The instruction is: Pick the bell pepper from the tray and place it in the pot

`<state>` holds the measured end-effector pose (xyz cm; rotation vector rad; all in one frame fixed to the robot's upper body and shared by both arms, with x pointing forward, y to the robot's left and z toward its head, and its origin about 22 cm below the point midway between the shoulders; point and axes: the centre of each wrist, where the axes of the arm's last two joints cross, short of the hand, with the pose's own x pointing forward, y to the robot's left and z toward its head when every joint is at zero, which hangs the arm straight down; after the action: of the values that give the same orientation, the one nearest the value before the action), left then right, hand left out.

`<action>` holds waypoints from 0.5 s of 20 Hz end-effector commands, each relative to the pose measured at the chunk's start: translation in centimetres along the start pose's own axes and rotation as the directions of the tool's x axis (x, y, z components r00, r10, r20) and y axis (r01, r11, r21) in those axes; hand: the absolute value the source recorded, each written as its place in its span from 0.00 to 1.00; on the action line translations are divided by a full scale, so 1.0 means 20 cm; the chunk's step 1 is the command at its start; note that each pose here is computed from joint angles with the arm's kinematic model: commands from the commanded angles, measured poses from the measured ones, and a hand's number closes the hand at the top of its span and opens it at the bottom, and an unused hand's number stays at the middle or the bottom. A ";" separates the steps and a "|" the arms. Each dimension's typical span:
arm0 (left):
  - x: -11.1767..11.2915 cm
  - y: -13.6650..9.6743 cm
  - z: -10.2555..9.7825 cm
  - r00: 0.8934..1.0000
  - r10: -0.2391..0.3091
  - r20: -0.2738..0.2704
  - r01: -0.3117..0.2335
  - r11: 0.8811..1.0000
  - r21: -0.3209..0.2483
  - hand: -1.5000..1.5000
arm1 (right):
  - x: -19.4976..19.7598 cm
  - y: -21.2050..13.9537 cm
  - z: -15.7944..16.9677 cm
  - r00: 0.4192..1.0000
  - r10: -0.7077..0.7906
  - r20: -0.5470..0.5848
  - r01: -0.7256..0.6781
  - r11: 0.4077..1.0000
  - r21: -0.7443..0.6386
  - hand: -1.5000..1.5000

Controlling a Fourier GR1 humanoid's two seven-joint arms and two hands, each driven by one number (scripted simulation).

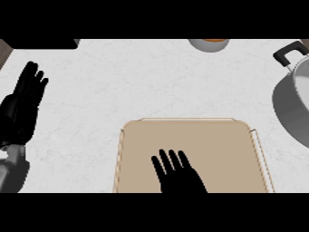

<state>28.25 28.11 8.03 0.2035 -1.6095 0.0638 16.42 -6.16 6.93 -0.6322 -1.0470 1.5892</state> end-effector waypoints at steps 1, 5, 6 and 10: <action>0.05 -0.06 0.02 1.000 0.002 0.002 -0.002 1.000 -0.006 0.50 | -0.06 0.06 -0.03 0.999 -0.005 -0.035 0.005 1.000 0.011 0.00; 0.06 -0.01 0.01 1.000 0.002 -0.002 -0.002 1.000 -0.005 0.50 | -0.09 0.01 -0.16 0.997 0.076 0.034 -0.077 0.997 0.030 1.00; 0.04 -0.05 0.02 1.000 0.005 -0.008 -0.005 1.000 -0.010 0.50 | -0.06 0.03 -0.09 0.993 0.101 0.068 -0.105 0.993 0.060 1.00; 0.09 -0.03 -0.03 1.000 -0.002 -0.004 0.002 1.000 -0.008 0.50 | 0.00 0.10 -0.11 0.988 0.108 0.108 -0.110 0.994 0.011 1.00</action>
<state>28.26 27.65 8.57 0.1956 -1.6099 0.0643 17.61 -6.22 5.14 -0.6106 -1.0760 1.6986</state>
